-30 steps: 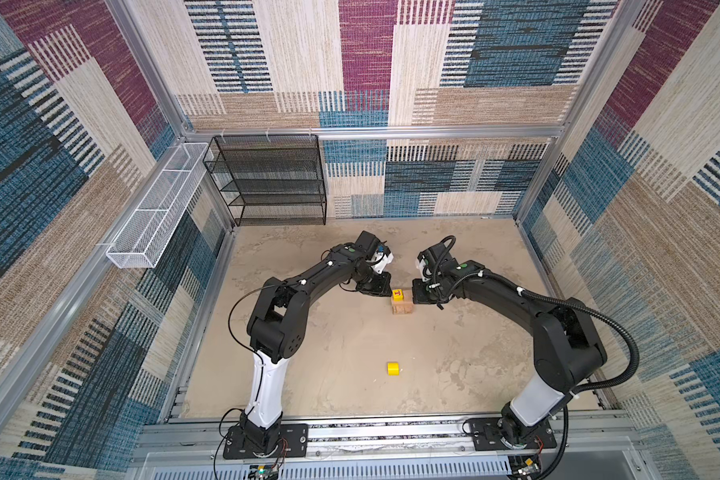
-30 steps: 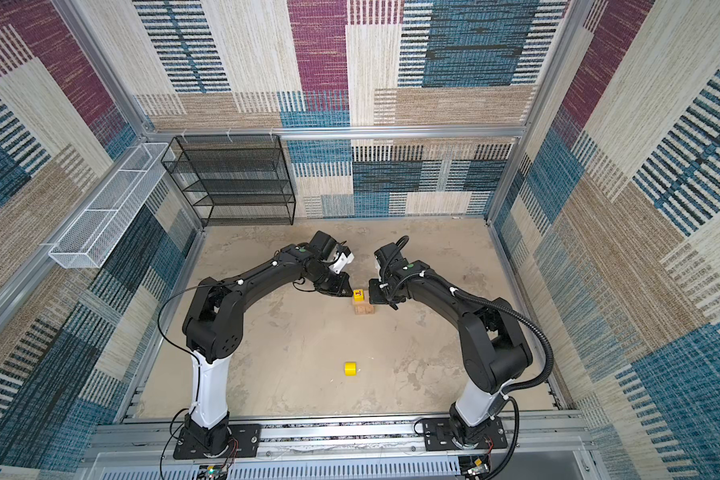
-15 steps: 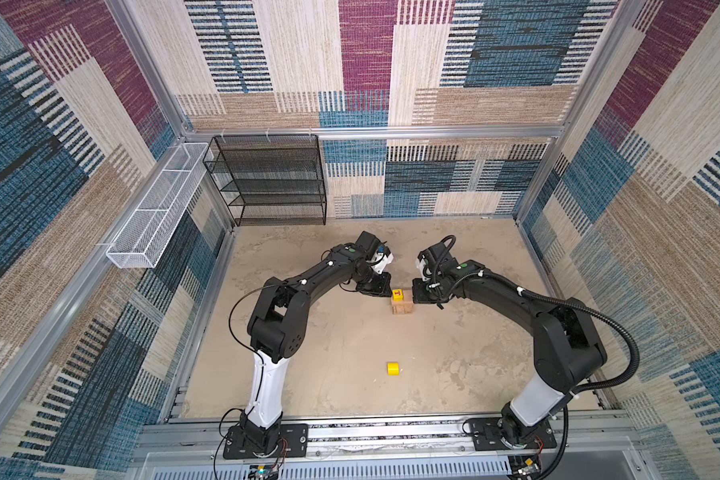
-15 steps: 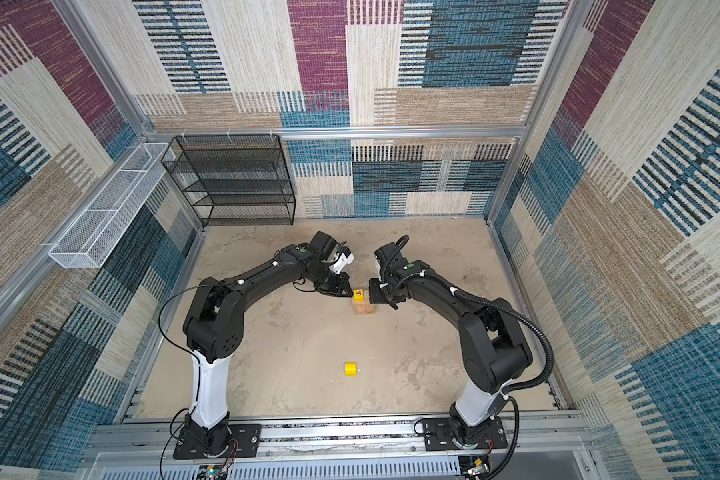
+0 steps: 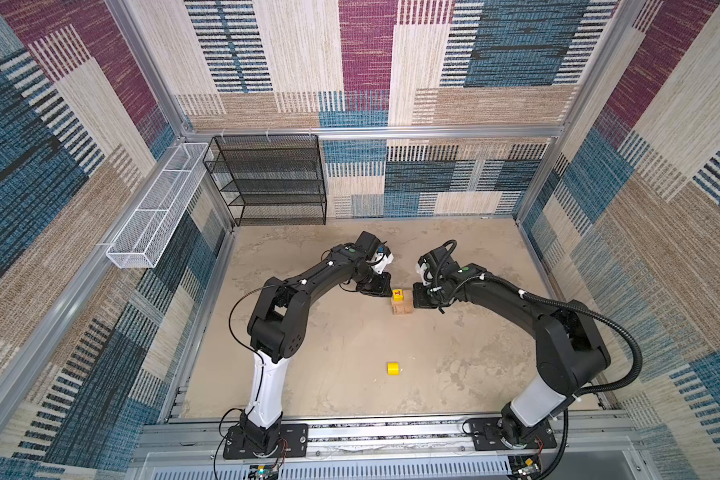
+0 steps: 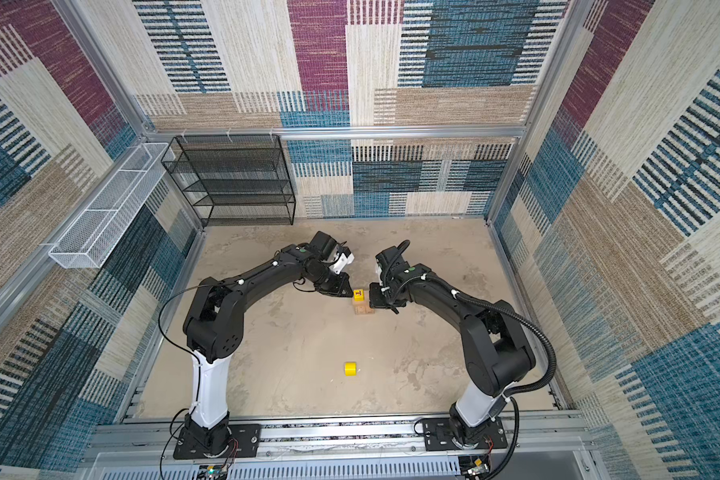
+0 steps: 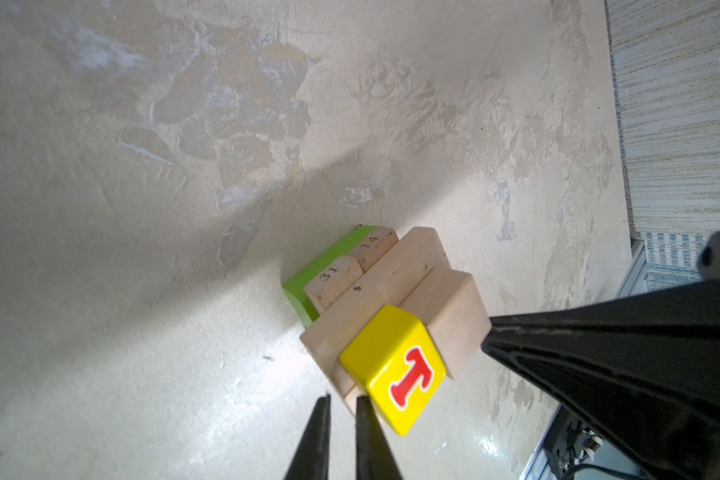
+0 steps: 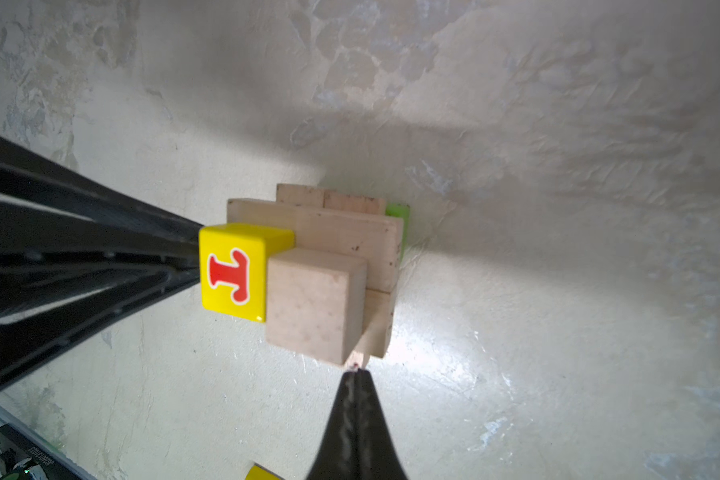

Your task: Build the wood block tower

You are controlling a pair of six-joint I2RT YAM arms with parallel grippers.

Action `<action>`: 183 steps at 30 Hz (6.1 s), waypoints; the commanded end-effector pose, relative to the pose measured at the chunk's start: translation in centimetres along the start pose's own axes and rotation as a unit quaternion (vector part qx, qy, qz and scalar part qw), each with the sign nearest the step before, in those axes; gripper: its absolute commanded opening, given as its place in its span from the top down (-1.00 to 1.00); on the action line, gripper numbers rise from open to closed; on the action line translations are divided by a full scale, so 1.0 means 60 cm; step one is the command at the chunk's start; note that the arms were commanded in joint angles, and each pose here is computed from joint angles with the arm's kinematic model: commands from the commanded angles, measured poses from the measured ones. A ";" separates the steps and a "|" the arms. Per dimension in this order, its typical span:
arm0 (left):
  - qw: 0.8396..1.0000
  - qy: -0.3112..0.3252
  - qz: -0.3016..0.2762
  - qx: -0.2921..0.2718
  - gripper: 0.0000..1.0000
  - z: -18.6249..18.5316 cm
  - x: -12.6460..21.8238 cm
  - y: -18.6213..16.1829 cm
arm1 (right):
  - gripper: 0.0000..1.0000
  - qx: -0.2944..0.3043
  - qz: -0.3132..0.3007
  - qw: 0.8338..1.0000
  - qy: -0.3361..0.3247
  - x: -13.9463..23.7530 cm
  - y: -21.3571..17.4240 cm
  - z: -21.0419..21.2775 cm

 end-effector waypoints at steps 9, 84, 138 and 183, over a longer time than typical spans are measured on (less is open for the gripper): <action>1.000 -0.011 -0.002 -0.010 0.67 -0.011 0.007 0.002 | 1.00 0.001 -0.013 1.000 0.011 -0.003 0.023 0.011; 0.935 0.208 -0.249 -0.140 -0.02 0.038 0.355 -0.219 | -0.22 0.038 0.094 0.992 -0.082 -0.014 -0.268 0.175; 0.939 0.210 -0.242 -0.123 -0.02 0.038 0.351 -0.205 | 1.00 0.085 0.001 0.986 -0.146 0.101 -0.140 0.193; 0.955 0.149 -0.202 -0.159 -0.01 0.005 0.313 -0.190 | 1.00 0.697 0.026 0.717 -0.023 0.079 0.051 0.062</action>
Point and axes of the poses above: each gripper's point midway between its finger pads, its own x axis back along the fingers, its own z axis along the line the jaws close on, y = z × x, the point moved 1 cm from there along x, back along the fingers, and after that the axes turned 6 degrees about x, right-handed, at the moved point
